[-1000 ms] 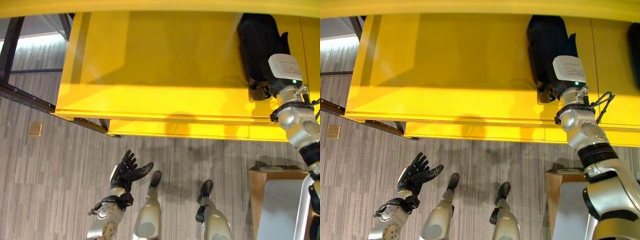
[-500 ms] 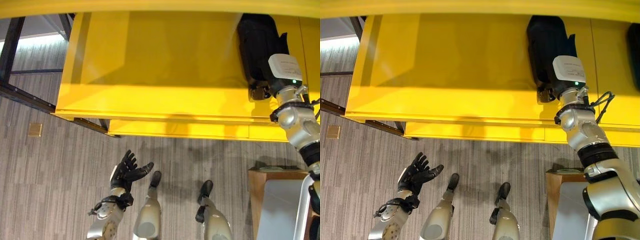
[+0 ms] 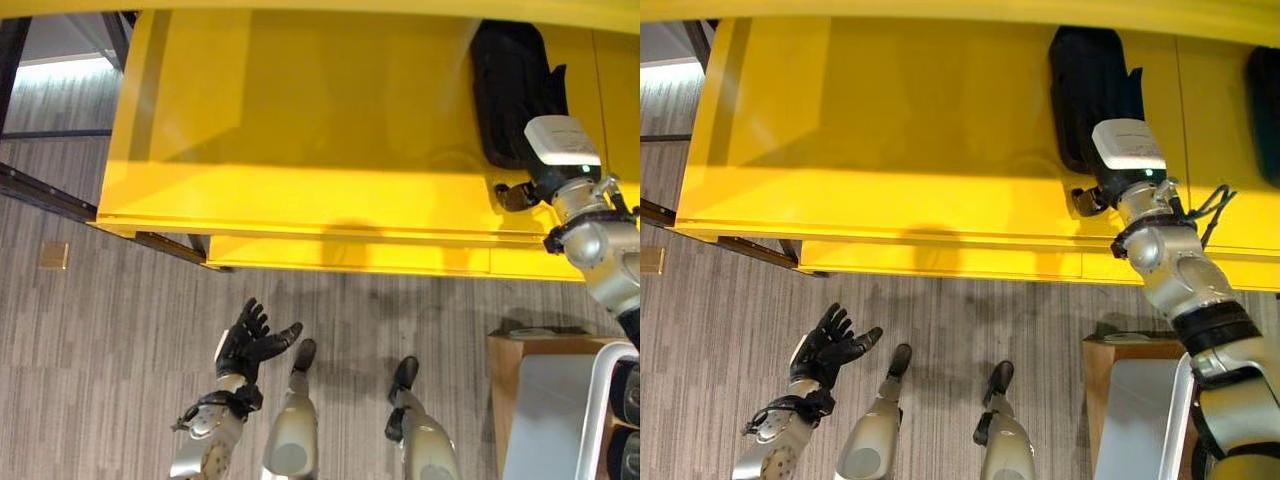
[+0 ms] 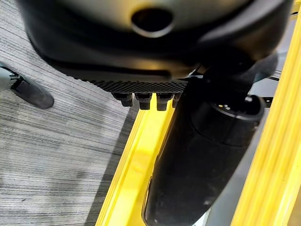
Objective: Move parts from the plastic box to the shelf.
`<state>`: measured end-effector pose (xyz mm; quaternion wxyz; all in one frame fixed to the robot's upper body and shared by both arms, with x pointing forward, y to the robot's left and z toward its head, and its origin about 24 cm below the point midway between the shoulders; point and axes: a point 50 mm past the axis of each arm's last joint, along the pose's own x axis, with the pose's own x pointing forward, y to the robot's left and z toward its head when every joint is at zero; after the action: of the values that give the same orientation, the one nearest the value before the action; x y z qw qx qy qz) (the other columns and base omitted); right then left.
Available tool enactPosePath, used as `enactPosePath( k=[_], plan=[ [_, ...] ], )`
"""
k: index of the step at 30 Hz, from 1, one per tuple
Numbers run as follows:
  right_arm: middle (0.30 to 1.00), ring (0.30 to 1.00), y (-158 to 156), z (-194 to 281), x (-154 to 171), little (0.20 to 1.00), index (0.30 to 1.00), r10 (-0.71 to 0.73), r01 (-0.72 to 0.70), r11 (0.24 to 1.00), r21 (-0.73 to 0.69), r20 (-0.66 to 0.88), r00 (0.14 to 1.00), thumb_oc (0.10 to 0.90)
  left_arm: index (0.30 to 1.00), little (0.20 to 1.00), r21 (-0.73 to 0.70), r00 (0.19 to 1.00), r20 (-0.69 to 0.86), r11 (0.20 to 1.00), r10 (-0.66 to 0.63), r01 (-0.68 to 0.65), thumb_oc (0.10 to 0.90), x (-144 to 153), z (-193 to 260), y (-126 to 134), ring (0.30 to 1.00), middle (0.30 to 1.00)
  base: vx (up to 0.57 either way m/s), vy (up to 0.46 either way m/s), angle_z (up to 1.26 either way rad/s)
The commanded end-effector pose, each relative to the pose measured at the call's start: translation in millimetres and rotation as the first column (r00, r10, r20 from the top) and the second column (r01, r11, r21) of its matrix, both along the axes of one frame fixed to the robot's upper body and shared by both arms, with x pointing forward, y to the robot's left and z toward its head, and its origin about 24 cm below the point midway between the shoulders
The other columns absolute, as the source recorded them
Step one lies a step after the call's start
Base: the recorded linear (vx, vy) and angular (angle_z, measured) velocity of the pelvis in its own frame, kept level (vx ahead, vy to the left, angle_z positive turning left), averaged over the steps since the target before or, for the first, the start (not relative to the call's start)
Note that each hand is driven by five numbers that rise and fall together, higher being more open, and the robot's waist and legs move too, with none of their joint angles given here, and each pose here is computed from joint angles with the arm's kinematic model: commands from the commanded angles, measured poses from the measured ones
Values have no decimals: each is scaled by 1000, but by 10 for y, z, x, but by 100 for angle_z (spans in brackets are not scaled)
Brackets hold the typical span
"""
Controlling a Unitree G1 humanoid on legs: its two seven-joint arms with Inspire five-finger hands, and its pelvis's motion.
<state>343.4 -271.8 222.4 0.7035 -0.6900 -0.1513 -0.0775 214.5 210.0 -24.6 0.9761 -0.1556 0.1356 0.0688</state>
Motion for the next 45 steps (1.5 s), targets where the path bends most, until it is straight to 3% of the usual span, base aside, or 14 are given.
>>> enactPosePath(
  k=[1,11,13,14,16,19,24,28,33,40,45],
  plan=[
    [1000,1000,-60,498,-68,1000,1000,3,5,999,-49,158,988,900,1000,1000,22,993,116,1000,-20,18,900,-49,210,55,1000,1000,3,-1,-3],
    [1000,1000,17,613,-258,1000,1000,83,-64,993,-97,198,977,900,1000,1000,27,994,112,1000,-12,9,900,-86,209,95,1000,1000,0,0,-2],
    [1000,1000,99,786,-381,1000,1000,126,-95,989,-116,307,943,900,1000,1000,22,994,107,1000,7,-10,900,-97,204,113,1000,1000,16,7,0],
    [1000,1000,203,936,-665,1000,1000,170,-172,984,-49,549,818,900,1000,1000,10,993,106,999,51,-52,900,-93,202,121,1000,1000,0,0,0],
    [1000,1000,186,889,-723,1000,1000,160,-178,984,-24,568,808,900,1000,1000,18,993,105,999,47,-49,900,-88,206,126,1000,1000,1,4,-2],
    [1000,1000,182,529,-886,1000,1000,76,-260,946,193,648,758,900,1000,1000,1,993,86,997,78,-78,900,-95,164,83,1000,1000,19,28,-13],
    [1000,1000,103,-97,-1134,1000,1000,-55,-238,871,430,567,822,900,1000,1000,14,994,39,994,106,-106,900,-203,63,109,1000,1000,34,108,-8],
    [1000,1000,120,-623,-1211,1000,1000,-72,-200,736,647,368,927,900,1000,1000,59,996,5,994,87,-87,900,-293,-1,153,1000,1000,36,253,-41],
    [1000,1000,112,-831,-1245,1000,1000,-81,-156,654,740,273,958,900,1000,1000,120,998,9,991,61,-62,900,-296,14,178,1000,1000,-19,245,-55],
    [1000,1000,105,-959,-1305,1000,1000,-105,-112,624,773,225,969,900,1000,1000,162,997,5,983,81,-81,900,-325,12,244,1000,1000,-46,148,-45],
    [1000,1000,60,-1006,-1299,1000,1000,-138,-64,643,764,197,971,900,1000,1000,142,994,9,983,113,-113,900,-331,18,252,1000,1000,-62,14,-145]
  ],
)
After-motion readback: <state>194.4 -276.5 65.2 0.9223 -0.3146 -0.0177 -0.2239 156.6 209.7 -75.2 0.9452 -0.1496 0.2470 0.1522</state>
